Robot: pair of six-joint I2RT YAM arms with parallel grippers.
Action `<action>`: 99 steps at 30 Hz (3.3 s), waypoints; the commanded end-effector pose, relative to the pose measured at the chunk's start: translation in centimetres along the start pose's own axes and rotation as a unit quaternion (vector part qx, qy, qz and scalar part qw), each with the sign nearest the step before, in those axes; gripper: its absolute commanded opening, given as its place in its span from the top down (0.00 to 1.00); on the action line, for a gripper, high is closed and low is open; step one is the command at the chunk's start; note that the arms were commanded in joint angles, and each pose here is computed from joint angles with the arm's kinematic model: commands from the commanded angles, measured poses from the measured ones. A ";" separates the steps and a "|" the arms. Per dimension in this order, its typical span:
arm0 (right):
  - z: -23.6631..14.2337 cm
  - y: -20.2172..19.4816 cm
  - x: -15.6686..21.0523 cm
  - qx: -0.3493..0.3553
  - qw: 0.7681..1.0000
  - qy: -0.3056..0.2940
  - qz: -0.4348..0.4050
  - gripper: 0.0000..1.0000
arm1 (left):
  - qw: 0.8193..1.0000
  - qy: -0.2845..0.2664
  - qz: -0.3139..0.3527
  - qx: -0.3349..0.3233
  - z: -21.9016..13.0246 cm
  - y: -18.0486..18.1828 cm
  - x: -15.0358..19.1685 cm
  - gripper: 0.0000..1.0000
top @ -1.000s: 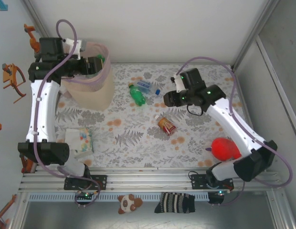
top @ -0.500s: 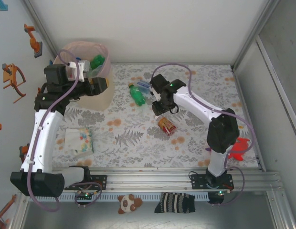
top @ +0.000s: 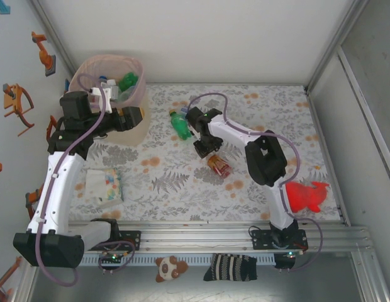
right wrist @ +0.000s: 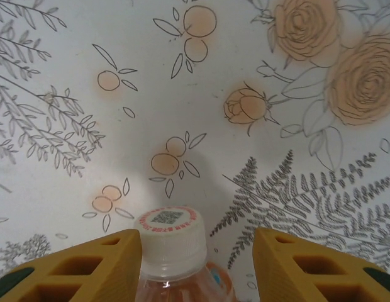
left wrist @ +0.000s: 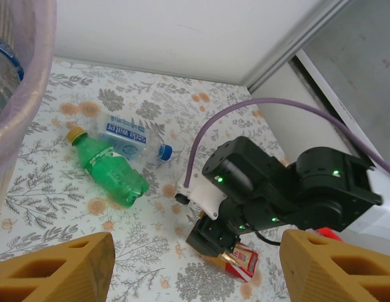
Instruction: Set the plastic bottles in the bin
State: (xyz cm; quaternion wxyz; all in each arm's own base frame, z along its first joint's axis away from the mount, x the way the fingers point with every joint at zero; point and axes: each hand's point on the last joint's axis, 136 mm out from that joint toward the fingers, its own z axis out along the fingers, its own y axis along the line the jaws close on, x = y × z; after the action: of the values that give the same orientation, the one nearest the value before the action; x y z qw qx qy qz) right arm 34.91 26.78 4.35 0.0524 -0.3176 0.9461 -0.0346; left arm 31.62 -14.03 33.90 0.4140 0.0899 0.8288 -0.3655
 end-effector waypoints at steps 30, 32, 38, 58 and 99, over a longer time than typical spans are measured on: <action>-0.1 0.6 1.4 0.003 0.999 0.035 0.039 0.74 | 0.999 -0.015 0.005 0.030 -0.1 -1.4 -0.7 0.31; -1.1 0.4 1.1 0.004 0.999 0.022 0.041 0.75 | 0.999 -0.014 0.005 0.033 0.0 -1.5 -0.8 0.32; -5.7 -0.3 -0.2 0.004 0.997 -0.050 0.056 0.77 | 0.998 -0.019 0.025 0.060 0.5 -2.9 -0.9 0.32; -27.8 -4.2 -0.4 -0.020 0.904 -0.387 0.182 0.79 | 0.963 0.006 0.137 0.231 4.3 -13.7 0.7 0.21; -36.2 -7.6 5.7 -0.032 0.803 -0.522 0.286 0.79 | 0.918 0.159 0.223 0.286 14.8 -24.4 11.8 0.40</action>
State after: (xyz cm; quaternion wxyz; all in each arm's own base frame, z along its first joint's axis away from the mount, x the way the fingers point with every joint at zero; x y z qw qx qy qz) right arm 30.89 19.15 39.49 0.5187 -0.0226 0.8361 0.1772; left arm 22.61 -43.22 31.49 0.2949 0.4343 0.7181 -0.4569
